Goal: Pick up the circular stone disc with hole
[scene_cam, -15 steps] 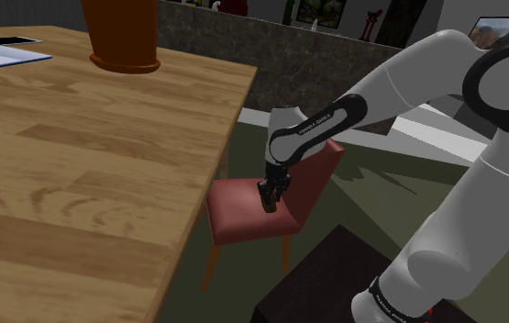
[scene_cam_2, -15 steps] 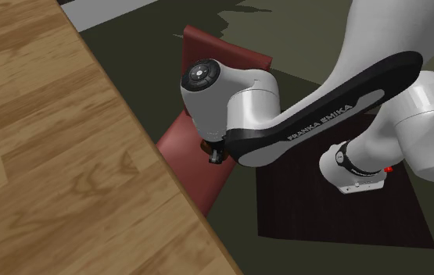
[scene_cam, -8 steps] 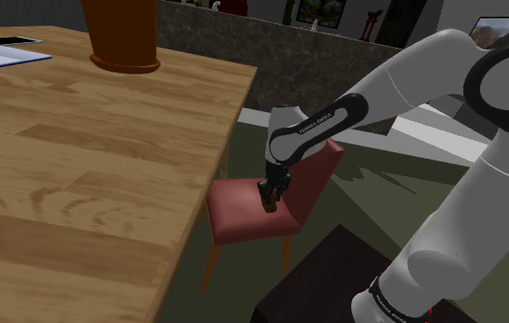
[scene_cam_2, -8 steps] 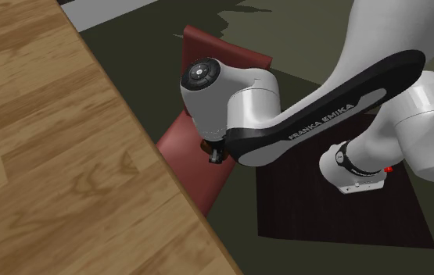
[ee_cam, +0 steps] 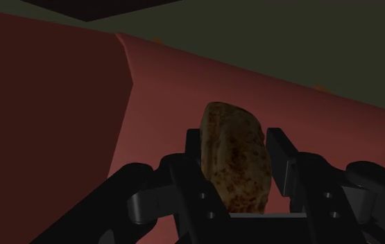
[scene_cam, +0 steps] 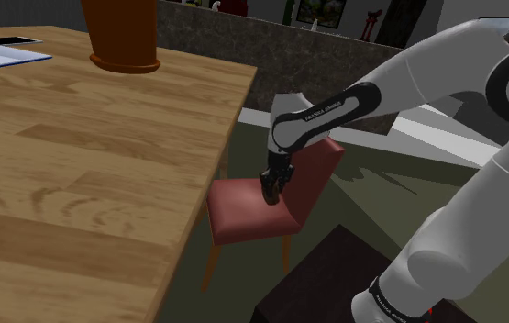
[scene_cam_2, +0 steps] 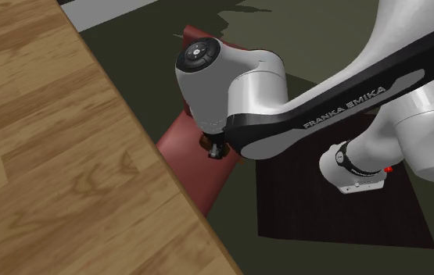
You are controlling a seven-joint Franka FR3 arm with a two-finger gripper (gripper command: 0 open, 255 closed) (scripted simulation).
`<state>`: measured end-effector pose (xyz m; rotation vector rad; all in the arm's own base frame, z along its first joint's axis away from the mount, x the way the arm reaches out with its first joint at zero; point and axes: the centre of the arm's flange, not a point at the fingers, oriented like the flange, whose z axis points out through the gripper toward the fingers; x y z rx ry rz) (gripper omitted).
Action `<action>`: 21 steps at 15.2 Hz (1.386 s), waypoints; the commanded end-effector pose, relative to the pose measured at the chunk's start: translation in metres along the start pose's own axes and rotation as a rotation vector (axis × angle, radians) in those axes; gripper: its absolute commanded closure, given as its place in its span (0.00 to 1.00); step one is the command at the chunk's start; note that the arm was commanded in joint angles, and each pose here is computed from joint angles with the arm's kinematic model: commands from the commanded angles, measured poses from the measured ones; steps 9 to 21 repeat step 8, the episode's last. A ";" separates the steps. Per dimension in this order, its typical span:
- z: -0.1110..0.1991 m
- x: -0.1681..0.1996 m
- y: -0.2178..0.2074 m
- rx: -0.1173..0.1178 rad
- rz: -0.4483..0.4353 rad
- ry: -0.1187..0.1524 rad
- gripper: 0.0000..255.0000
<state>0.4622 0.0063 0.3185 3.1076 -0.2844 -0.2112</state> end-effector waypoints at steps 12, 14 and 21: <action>-0.038 -0.006 0.002 0.000 0.000 0.000 1.00; -0.038 -0.006 0.002 0.000 0.000 0.000 1.00; -0.038 -0.006 0.002 0.000 0.000 0.000 1.00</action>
